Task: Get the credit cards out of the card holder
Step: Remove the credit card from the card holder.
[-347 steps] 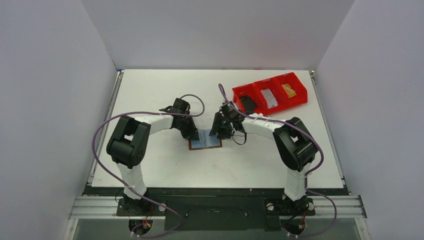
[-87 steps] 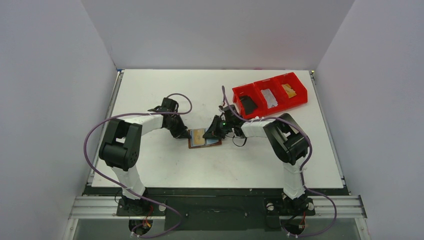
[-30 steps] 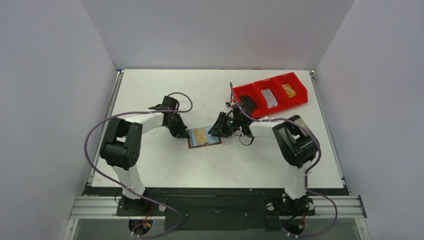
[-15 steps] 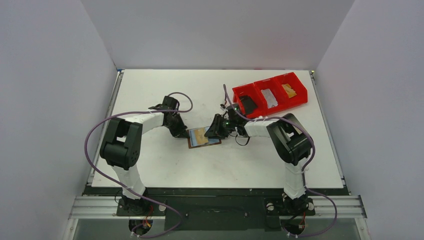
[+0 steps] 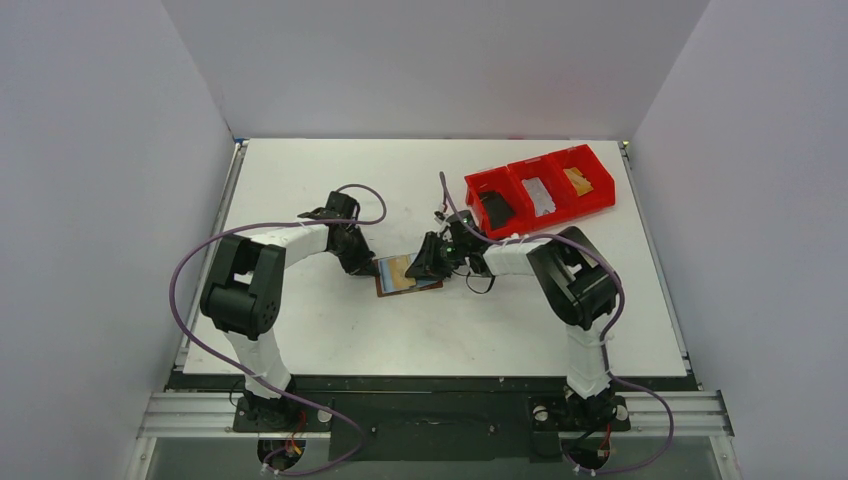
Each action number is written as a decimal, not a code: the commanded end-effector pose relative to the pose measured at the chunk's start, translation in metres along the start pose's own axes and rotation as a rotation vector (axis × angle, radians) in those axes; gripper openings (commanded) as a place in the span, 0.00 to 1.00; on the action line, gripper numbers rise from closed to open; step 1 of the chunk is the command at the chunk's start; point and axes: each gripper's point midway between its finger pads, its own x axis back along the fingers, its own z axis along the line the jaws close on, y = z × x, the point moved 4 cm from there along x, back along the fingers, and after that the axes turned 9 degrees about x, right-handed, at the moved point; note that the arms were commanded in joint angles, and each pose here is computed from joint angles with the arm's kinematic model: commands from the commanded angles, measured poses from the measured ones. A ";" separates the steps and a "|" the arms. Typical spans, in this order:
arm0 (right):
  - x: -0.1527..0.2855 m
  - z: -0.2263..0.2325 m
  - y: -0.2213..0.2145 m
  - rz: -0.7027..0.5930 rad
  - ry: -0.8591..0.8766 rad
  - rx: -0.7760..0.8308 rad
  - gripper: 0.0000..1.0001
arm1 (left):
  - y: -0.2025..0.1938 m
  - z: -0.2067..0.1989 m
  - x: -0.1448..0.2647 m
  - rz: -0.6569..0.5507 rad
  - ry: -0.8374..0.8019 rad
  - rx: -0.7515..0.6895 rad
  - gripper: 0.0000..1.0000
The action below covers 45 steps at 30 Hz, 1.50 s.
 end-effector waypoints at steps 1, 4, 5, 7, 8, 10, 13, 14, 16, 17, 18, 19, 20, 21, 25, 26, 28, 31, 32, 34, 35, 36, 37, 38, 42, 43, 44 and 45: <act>-0.006 -0.006 0.002 -0.016 -0.001 -0.006 0.16 | 0.003 0.024 -0.011 -0.024 0.130 -0.011 0.00; -0.003 -0.013 0.002 -0.025 -0.008 -0.030 0.00 | 0.003 0.026 -0.011 -0.022 0.136 -0.010 0.00; 0.000 -0.015 0.006 -0.038 -0.013 -0.037 0.00 | 0.003 0.027 -0.012 -0.022 0.140 -0.010 0.00; 0.006 -0.021 0.009 -0.057 -0.028 -0.046 0.00 | 0.004 0.029 -0.012 -0.021 0.148 -0.009 0.00; 0.008 -0.026 0.008 -0.060 -0.044 -0.053 0.00 | 0.005 0.030 -0.012 -0.022 0.153 -0.006 0.00; 0.015 -0.032 0.011 -0.077 -0.065 -0.061 0.00 | 0.006 0.033 -0.012 -0.023 0.158 -0.002 0.00; 0.024 -0.039 0.012 -0.083 -0.106 -0.056 0.00 | 0.008 0.036 -0.012 -0.024 0.162 -0.001 0.00; 0.025 -0.040 0.012 -0.086 -0.120 -0.054 0.00 | 0.008 0.036 -0.012 -0.023 0.164 -0.001 0.00; 0.028 -0.043 0.010 -0.085 -0.139 -0.054 0.00 | 0.008 0.037 -0.012 -0.021 0.165 0.001 0.00; 0.030 -0.045 0.010 -0.089 -0.150 -0.057 0.00 | 0.008 0.038 -0.012 -0.022 0.164 0.001 0.00; 0.032 -0.045 0.011 -0.095 -0.154 -0.055 0.00 | 0.008 0.038 -0.012 -0.022 0.164 0.001 0.00; 0.034 -0.049 0.010 -0.097 -0.169 -0.059 0.00 | 0.008 0.038 -0.012 -0.022 0.162 0.000 0.00; 0.037 -0.049 0.012 -0.108 -0.175 -0.058 0.00 | 0.008 0.038 -0.011 -0.023 0.160 0.000 0.00; 0.039 -0.052 0.011 -0.108 -0.195 -0.059 0.00 | 0.008 0.038 -0.011 -0.025 0.159 -0.002 0.00; 0.049 -0.053 0.016 -0.130 -0.221 -0.050 0.00 | 0.011 0.033 -0.008 -0.036 0.141 -0.013 0.00; 0.052 -0.050 0.019 -0.139 -0.220 -0.045 0.00 | 0.012 0.031 -0.007 -0.039 0.136 -0.019 0.00; 0.056 -0.047 0.023 -0.147 -0.228 -0.034 0.00 | 0.014 0.026 -0.004 -0.046 0.124 -0.026 0.00; 0.059 -0.041 0.028 -0.156 -0.219 -0.029 0.00 | 0.020 0.014 0.006 -0.062 0.093 -0.042 0.00; 0.060 -0.036 0.031 -0.159 -0.201 -0.025 0.00 | 0.021 0.011 0.010 -0.064 0.087 -0.050 0.01; 0.064 -0.027 0.036 -0.170 -0.175 -0.023 0.00 | 0.026 0.000 0.020 -0.080 0.063 -0.067 0.08; 0.065 -0.023 0.039 -0.175 -0.164 -0.020 0.00 | 0.030 -0.008 0.026 -0.094 0.042 -0.077 0.13; 0.068 -0.015 0.044 -0.183 -0.143 -0.016 0.00 | 0.032 -0.012 0.033 -0.103 0.032 -0.087 0.16; 0.072 -0.009 0.047 -0.193 -0.129 -0.010 0.00 | 0.036 -0.021 0.040 -0.120 0.012 -0.096 0.21; 0.074 -0.002 0.051 -0.198 -0.112 -0.008 0.00 | 0.040 -0.029 0.051 -0.139 -0.010 -0.110 0.23; 0.085 0.024 0.065 -0.225 -0.037 0.000 0.00 | 0.047 -0.053 0.082 -0.176 -0.113 -0.151 0.35; 0.088 0.029 0.066 -0.228 -0.020 0.000 0.00 | 0.044 -0.059 0.087 -0.159 -0.151 -0.160 0.37; 0.089 0.035 0.067 -0.229 0.012 -0.008 0.00 | 0.045 -0.067 0.095 -0.170 -0.194 -0.170 0.39; 0.092 0.041 0.069 -0.235 0.032 -0.008 0.00 | 0.041 -0.073 0.100 -0.143 -0.245 -0.182 0.40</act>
